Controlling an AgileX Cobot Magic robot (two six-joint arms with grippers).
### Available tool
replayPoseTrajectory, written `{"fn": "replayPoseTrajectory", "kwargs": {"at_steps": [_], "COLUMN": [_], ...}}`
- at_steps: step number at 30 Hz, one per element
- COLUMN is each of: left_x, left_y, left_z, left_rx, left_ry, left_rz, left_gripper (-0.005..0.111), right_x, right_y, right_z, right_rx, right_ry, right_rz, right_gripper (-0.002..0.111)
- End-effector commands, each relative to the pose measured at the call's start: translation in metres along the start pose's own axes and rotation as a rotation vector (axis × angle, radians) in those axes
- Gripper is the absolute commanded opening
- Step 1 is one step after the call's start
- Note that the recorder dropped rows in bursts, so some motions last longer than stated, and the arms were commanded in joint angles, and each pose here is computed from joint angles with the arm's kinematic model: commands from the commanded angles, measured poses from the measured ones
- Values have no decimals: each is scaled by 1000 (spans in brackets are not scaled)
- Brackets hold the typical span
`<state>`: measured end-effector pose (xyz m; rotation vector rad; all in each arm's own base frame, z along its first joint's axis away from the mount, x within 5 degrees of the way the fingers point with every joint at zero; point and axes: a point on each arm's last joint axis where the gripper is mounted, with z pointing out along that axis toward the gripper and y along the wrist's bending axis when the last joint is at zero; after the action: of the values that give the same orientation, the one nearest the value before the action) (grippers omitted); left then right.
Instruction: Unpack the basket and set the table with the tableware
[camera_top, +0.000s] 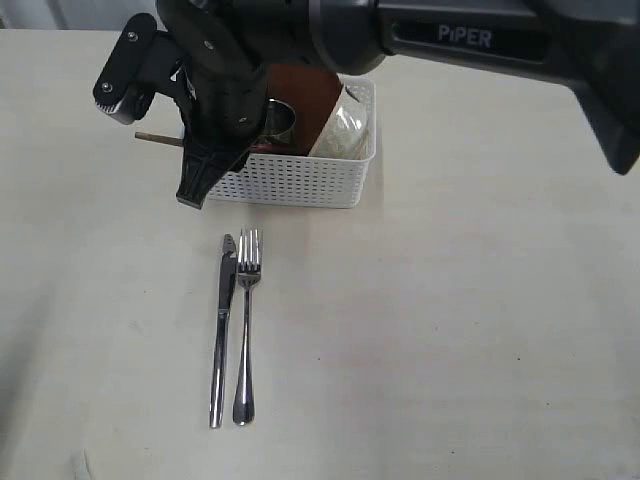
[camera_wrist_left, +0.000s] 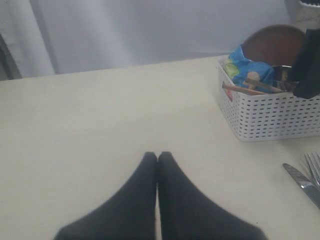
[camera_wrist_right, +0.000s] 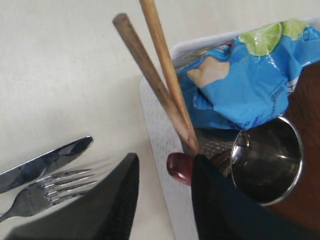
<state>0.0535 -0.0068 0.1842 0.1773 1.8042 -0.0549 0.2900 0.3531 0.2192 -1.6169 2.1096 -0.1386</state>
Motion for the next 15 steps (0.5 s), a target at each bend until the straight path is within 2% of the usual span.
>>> {"fn": "replayPoseTrajectory", "kwargs": {"at_steps": [1, 15], "left_x": [0, 0], "left_y": [0, 0], "left_z": [0, 0], "left_rx": [-3, -3], "left_ry": [-9, -9], "left_rz": [-3, -3], "left_gripper": [0, 0], "right_x": [1, 4], "right_y": [0, -5], "right_z": [8, 11], "right_rx": [3, 65], "right_ry": [13, 43], "right_rz": [-3, -11], "right_gripper": [34, 34]}}
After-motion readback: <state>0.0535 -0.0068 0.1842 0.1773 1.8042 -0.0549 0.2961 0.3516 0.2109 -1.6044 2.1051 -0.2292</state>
